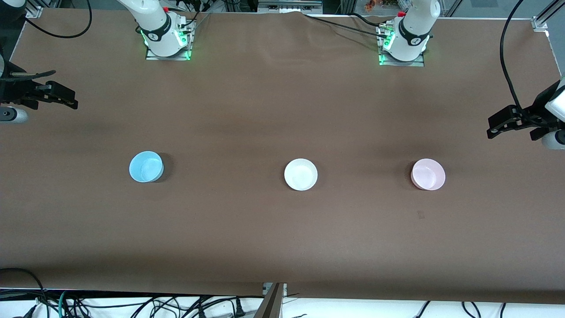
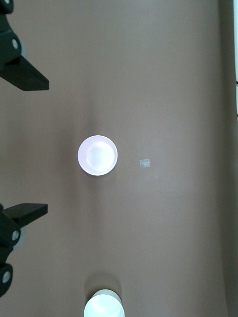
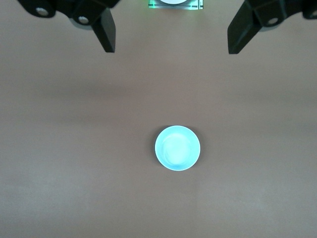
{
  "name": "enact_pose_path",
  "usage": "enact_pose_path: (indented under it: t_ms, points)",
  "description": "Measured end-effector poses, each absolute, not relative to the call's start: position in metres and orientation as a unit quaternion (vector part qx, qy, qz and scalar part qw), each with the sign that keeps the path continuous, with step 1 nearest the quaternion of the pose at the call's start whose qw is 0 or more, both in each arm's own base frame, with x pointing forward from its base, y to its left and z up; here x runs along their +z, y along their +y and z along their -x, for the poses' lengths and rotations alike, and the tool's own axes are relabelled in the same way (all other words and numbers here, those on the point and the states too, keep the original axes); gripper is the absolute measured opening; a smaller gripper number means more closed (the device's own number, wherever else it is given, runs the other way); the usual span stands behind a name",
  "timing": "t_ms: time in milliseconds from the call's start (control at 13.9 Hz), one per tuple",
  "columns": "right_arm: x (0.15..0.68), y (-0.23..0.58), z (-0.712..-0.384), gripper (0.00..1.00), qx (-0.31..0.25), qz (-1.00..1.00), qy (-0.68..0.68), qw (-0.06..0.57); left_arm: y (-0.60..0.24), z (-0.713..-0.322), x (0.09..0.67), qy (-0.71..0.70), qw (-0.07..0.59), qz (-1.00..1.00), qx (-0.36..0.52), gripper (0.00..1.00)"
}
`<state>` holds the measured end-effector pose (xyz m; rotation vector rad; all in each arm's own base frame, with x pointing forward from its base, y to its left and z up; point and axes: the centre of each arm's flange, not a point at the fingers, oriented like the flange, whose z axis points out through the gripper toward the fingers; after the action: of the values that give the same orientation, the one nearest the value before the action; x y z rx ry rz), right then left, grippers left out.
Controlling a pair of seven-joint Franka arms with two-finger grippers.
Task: Stack pink and blue bowls on white bowl
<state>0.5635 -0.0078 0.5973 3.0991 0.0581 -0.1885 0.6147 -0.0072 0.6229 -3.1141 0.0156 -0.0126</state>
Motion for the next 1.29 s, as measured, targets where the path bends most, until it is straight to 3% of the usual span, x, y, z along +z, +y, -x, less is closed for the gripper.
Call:
enact_pose_path:
  t_ms: [502, 861, 1291]
  points:
    - [0.598, -0.008, -0.564, 1.0, -0.06, -0.998, 0.019, 0.018, 0.069, -0.639, 0.536, -0.044, -0.009, 0.997, 0.061, 1.0]
    - [0.598, -0.008, -0.564, 1.0, -0.06, -0.998, 0.019, 0.018, 0.089, -0.66, 0.43, -0.055, -0.028, 0.997, 0.049, 0.98]
    - [0.595, -0.012, -0.565, 1.0, -0.062, -0.998, 0.016, 0.018, 0.083, -0.645, 0.339, -0.054, -0.036, 0.997, 0.034, 0.89]
